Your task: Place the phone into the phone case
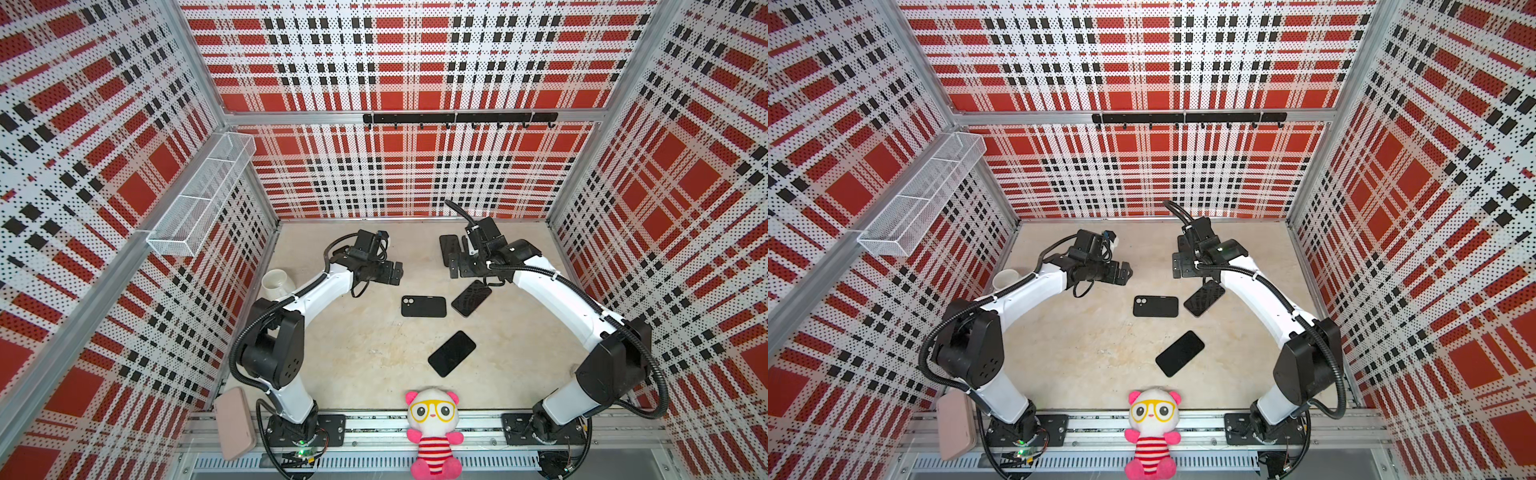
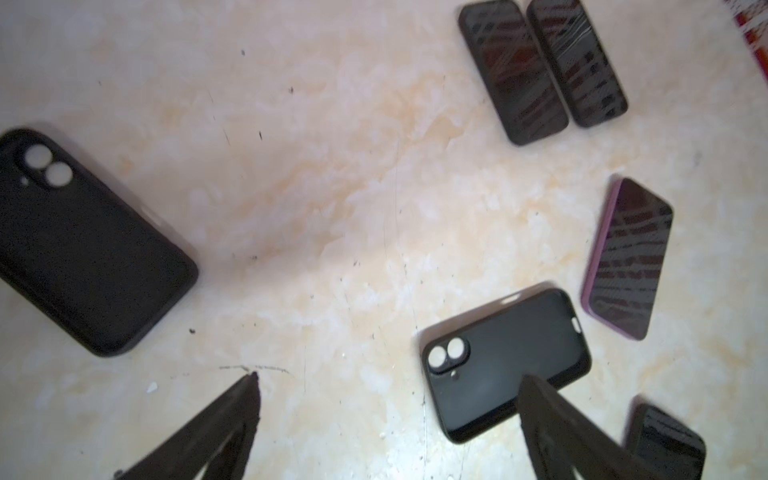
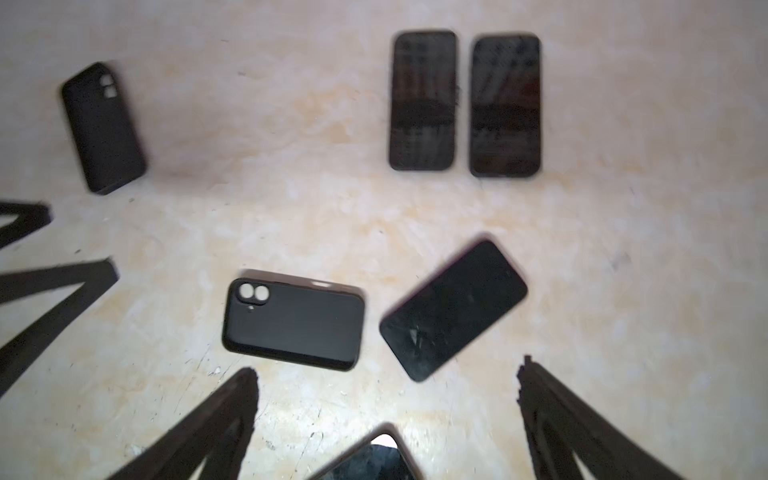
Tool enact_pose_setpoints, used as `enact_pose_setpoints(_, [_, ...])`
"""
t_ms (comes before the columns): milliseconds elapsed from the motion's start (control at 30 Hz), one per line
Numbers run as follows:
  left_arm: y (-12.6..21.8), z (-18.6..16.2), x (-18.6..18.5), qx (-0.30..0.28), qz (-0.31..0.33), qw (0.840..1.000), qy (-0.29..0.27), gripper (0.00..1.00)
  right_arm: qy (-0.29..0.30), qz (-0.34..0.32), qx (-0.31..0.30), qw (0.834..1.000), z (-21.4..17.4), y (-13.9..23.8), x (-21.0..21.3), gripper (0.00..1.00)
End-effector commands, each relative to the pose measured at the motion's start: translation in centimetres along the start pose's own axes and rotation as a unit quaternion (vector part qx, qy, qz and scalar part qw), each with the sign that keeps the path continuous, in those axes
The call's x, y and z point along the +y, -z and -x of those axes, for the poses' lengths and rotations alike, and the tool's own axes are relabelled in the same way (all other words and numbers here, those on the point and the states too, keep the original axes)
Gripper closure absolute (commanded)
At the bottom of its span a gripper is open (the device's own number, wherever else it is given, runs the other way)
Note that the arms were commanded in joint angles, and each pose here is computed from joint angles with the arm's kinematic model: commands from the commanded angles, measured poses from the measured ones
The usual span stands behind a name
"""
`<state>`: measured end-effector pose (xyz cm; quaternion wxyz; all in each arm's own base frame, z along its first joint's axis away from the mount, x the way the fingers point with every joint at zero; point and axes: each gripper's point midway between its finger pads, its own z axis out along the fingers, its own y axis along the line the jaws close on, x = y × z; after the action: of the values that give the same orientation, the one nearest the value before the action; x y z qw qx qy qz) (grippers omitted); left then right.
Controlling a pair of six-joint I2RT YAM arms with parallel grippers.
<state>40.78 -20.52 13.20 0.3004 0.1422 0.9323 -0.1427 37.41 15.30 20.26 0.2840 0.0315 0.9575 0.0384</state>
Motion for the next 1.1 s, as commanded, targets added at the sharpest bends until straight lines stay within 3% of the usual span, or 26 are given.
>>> enact_pose_setpoints(0, [2.1,0.9,-0.1,-0.023,0.016,0.999,-0.022,0.02,-0.131,-0.116,0.052,0.983,-2.8,-0.9,-4.4,0.0])
enact_pose_setpoints(67, [2.8,1.5,0.4,-0.036,0.009,0.999,-0.009,0.02,-0.144,-0.138,0.084,0.976,-4.1,-2.7,-5.0,0.0])
enact_pose_setpoints(200, [4.0,2.7,2.6,-0.053,-0.001,0.998,0.028,0.02,-0.182,-0.107,0.147,0.966,-6.5,-6.9,-3.4,0.0])
enact_pose_setpoints(300, [4.8,3.1,4.3,-0.066,0.025,0.997,0.033,0.02,-0.197,-0.111,0.176,0.958,-7.6,-8.9,-3.0,0.0])
enact_pose_setpoints(400, [5.0,3.1,5.8,-0.07,0.056,0.995,0.035,0.02,-0.218,-0.114,0.178,0.953,-7.8,-9.8,-3.1,0.0])
enact_pose_setpoints(600, [5.0,3.1,4.8,-0.068,0.022,0.997,0.035,0.02,-0.286,-0.096,0.191,0.934,-8.5,-11.6,-4.6,0.0])
enact_pose_setpoints(1067, [5.7,3.5,5.4,-0.077,0.033,0.996,0.035,0.02,-0.293,-0.075,0.227,0.926,-8.6,-14.9,-3.9,0.0])
